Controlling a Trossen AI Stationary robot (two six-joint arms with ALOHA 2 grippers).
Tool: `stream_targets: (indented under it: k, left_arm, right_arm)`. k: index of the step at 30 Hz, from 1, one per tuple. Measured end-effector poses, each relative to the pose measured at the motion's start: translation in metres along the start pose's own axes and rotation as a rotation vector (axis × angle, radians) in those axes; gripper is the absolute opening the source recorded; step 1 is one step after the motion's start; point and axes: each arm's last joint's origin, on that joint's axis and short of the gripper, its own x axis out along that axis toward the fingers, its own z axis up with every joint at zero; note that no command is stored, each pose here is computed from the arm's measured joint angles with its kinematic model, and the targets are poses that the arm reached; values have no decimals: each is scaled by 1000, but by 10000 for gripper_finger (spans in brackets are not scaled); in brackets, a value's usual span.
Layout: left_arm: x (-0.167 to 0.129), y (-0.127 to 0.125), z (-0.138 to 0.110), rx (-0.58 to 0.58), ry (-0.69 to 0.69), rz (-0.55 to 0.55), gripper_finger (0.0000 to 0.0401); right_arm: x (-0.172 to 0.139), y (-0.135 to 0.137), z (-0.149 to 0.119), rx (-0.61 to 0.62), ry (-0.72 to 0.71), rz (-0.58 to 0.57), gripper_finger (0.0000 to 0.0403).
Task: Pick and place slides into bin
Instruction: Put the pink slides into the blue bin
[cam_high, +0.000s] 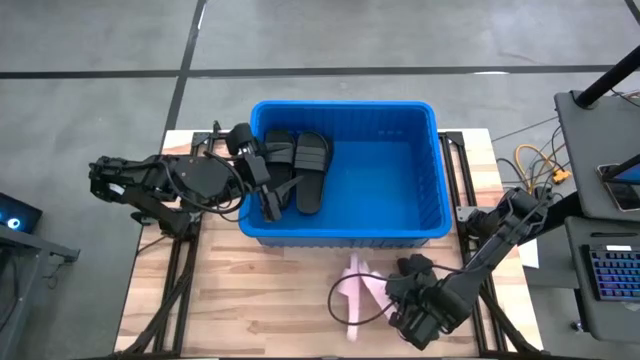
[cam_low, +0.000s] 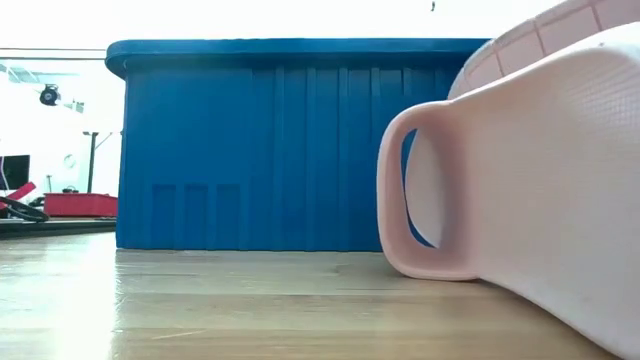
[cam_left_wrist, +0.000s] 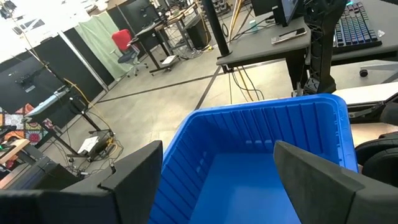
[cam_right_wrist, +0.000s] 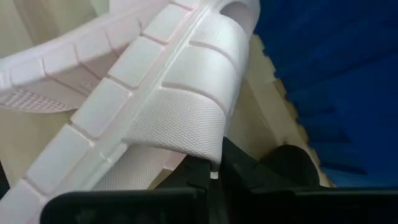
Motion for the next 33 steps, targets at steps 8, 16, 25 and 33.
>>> stream_targets:
  k: [8, 16, 25, 33]
  left_arm:
    - [0, 0, 0, 0, 0, 0, 290]
    - [-7, 8, 2, -20, -19, 3, 290]
    - [-22, 24, 4, -57, -55, 11, 290]
    - [-33, 35, 4, -82, -76, 15, 290]
  right_arm:
    - [-27, 0, 15, 9, -7, 17, 13]
    - [-72, -5, 42, 20, -101, 57, 13]
    - [-131, -39, 86, 104, -336, -1, 13]
    - [-150, -78, 131, 127, -412, -23, 13]
